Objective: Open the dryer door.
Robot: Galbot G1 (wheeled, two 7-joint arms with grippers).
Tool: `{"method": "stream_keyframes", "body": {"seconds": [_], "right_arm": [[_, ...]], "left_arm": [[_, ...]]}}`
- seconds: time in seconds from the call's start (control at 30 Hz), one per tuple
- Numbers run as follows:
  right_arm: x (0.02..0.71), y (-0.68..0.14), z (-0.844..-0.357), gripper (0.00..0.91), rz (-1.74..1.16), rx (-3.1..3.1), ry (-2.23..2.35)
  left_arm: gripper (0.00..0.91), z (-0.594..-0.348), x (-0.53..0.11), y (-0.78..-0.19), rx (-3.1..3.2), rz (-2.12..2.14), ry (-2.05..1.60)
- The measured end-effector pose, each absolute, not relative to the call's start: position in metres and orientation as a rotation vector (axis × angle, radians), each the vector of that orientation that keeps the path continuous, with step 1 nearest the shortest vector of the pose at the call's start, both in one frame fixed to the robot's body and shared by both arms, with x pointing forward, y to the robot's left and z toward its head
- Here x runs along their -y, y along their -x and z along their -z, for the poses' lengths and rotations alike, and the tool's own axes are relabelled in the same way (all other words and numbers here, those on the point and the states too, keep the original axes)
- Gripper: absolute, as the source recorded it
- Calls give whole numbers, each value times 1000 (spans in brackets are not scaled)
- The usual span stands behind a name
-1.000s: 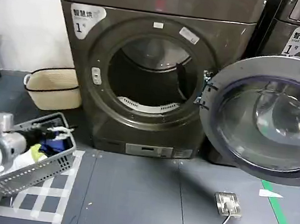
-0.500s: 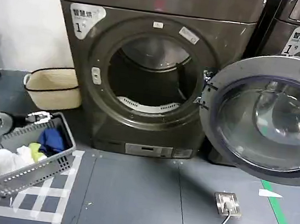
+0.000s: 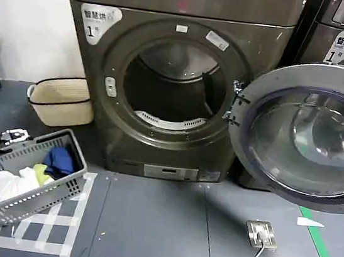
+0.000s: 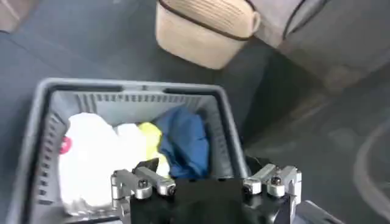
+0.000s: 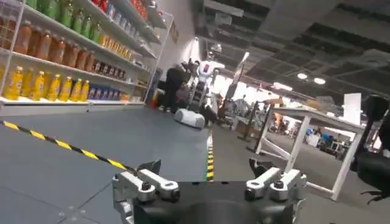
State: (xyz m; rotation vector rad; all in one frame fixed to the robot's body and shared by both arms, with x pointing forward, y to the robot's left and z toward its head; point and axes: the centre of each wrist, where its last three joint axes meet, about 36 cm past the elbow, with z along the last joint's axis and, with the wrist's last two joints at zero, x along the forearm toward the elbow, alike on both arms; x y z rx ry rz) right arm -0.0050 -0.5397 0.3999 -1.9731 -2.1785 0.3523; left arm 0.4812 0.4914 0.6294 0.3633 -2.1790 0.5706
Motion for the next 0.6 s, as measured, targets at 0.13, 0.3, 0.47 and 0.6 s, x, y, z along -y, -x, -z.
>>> {"method": "stream_keyframes", "body": {"seconds": [0.13, 0.3, 0.47, 0.6], "right_arm": [[540, 6, -396, 907, -359, 2185, 1980], [540, 7, -394, 907, -372, 2185, 1997], [539, 6, -393, 907, -382, 2188, 2014], [538, 6, -391, 907, -387, 2199, 2016]], "left_arm": [[907, -623, -494, -481, 2135, -587, -388], [907, -620, -499, -482, 2054, -665, -386], [907, -619, -504, -480, 1969, -722, -391], [907, -617, -509, -480, 1948, -748, -395]]}}
